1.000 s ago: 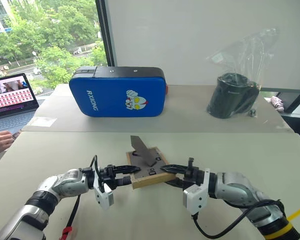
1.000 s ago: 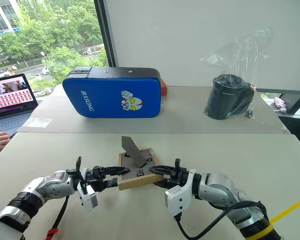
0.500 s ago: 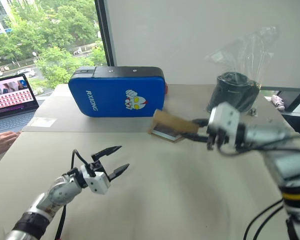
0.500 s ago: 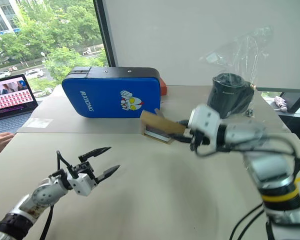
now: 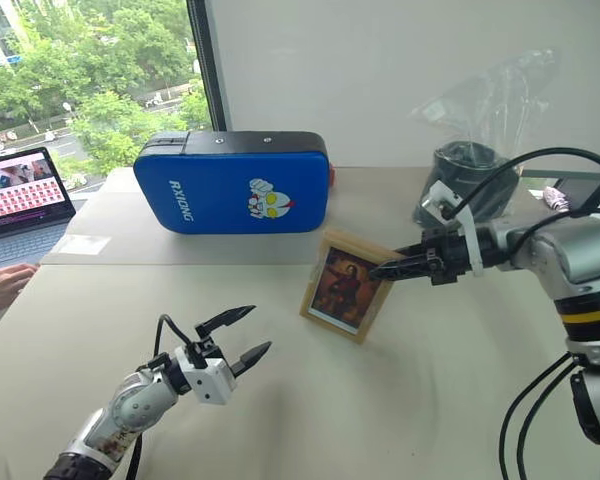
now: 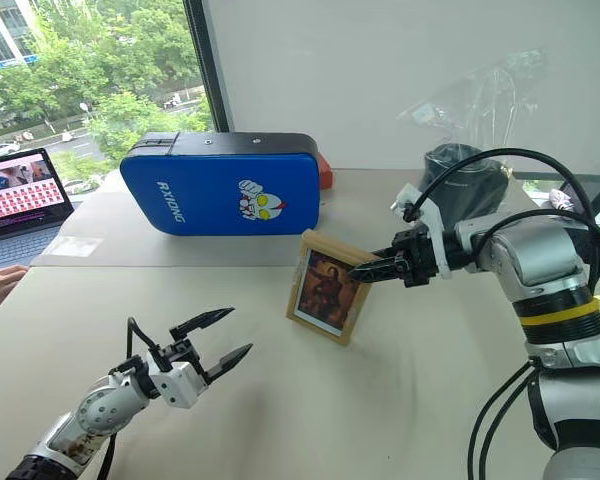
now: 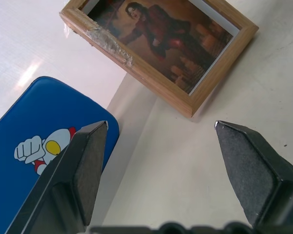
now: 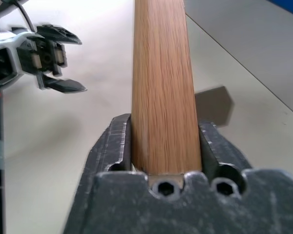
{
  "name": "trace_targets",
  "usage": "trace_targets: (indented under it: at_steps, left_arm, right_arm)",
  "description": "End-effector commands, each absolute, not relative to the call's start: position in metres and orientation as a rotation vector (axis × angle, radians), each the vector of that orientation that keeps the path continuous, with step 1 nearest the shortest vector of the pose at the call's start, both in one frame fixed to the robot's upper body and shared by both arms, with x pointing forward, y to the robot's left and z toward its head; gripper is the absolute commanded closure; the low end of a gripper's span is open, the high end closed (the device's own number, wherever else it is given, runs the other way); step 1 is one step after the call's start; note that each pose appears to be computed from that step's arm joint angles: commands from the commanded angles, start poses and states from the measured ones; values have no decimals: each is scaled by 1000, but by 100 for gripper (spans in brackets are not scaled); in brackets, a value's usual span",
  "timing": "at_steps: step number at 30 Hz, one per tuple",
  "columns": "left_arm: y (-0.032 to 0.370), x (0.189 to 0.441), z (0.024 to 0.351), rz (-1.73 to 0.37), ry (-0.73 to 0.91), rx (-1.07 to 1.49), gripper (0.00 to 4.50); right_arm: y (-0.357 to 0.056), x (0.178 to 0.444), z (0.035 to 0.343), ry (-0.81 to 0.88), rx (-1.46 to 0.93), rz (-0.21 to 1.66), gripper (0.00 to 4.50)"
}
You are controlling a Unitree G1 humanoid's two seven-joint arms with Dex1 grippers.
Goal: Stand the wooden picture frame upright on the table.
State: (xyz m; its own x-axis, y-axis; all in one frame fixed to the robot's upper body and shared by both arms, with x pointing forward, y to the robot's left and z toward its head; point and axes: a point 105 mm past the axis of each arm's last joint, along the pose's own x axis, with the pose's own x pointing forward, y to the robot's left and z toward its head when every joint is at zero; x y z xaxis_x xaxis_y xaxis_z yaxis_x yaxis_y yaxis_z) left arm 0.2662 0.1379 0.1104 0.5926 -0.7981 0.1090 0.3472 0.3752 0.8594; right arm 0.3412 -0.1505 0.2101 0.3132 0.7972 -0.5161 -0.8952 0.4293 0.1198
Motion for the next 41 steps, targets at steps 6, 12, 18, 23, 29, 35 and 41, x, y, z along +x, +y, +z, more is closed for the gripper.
trace_targets:
  at_steps: [6, 12, 18, 23, 29, 35, 41]
  left_arm:
    - [139, 263, 120, -771, -613, 914, 64]
    - [141, 262, 120, -761, -610, 914, 64]
    - [160, 266, 121, -660, -505, 823, 64]
    - [184, 276, 107, -421, -154, 339, 64]
    - [194, 293, 117, -144, -29, 31, 64]
    - [190, 296, 113, -129, 17, 33, 64]
    - [189, 295, 111, -123, 25, 32, 64]
  right_arm:
    - [-153, 349, 223, 507, -168, 1103, 1]
    - [-167, 340, 234, 472, -152, 1056, 1]
    - [-202, 308, 224, 468, -233, 894, 1]
    - [-214, 293, 185, 386, -323, 541, 1]
    - [-210, 285, 163, 73, -216, 5, 1]
    - [-207, 279, 134, 0, -164, -165, 1]
    - [-208, 282, 131, -19, -209, -154, 1]
